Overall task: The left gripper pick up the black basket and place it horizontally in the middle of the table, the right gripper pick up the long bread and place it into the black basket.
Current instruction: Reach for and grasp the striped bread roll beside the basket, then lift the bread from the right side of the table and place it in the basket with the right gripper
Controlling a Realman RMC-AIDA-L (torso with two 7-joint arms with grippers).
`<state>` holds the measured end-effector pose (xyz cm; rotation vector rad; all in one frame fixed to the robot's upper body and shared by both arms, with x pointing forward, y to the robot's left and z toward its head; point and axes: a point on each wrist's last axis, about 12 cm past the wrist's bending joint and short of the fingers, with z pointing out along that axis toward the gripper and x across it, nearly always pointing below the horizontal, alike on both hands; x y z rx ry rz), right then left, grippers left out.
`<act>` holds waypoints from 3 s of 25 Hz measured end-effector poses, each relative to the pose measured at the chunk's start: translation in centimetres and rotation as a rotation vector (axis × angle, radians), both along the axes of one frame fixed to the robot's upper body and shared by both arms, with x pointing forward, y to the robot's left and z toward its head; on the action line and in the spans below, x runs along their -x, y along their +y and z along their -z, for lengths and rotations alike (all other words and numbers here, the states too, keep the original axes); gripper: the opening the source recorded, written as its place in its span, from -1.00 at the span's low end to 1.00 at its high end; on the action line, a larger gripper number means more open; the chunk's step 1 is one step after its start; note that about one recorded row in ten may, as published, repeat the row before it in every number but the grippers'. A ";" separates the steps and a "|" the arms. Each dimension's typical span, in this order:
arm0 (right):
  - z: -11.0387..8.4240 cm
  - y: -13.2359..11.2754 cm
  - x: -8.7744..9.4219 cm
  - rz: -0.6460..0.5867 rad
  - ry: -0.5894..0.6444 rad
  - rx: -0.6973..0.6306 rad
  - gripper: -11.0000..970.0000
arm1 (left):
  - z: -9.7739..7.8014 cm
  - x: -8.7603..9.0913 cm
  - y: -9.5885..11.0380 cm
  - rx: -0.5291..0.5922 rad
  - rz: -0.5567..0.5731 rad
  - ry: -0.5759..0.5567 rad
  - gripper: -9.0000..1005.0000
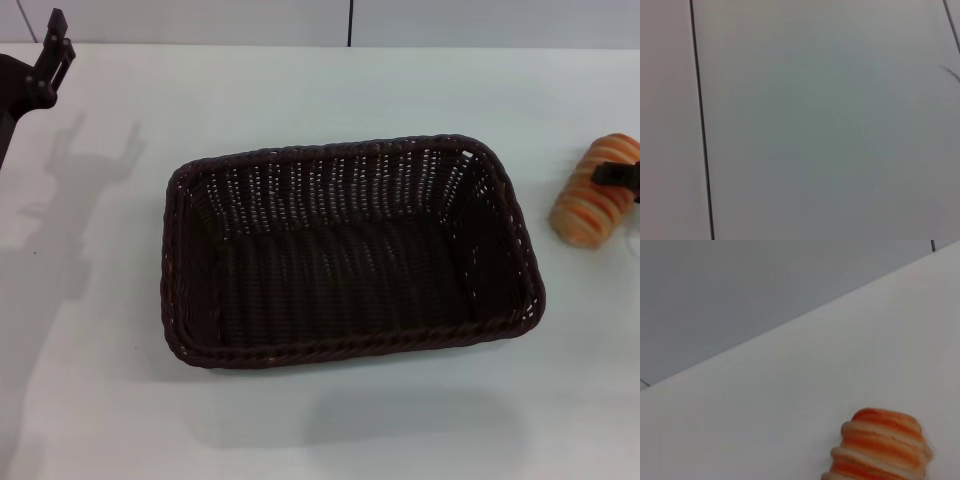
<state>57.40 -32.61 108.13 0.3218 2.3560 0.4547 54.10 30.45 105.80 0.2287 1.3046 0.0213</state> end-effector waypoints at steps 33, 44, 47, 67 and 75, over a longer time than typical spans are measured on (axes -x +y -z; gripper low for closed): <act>-3.8 0.5 1.7 -0.087 -0.202 -0.074 -0.09 | 0.0 0.1 0.0 0.001 0.001 -0.001 0.57; -9.3 4.7 2.1 -0.263 -0.361 -0.165 -0.25 | 0.0 0.1 -0.1 0.001 0.003 -0.002 0.57; -9.9 7.4 1.9 -0.349 -0.365 -0.187 -0.34 | 0.0 0.0 -0.1 0.003 0.003 -0.003 0.57; -9.2 14.0 2.8 -0.587 -0.212 -0.270 -0.42 | -0.2 0.1 0.0 0.015 0.000 -0.017 0.57; -8.8 14.5 2.8 -0.613 -0.171 -0.306 0.15 | -0.4 0.2 0.0 0.025 -0.002 -0.033 0.57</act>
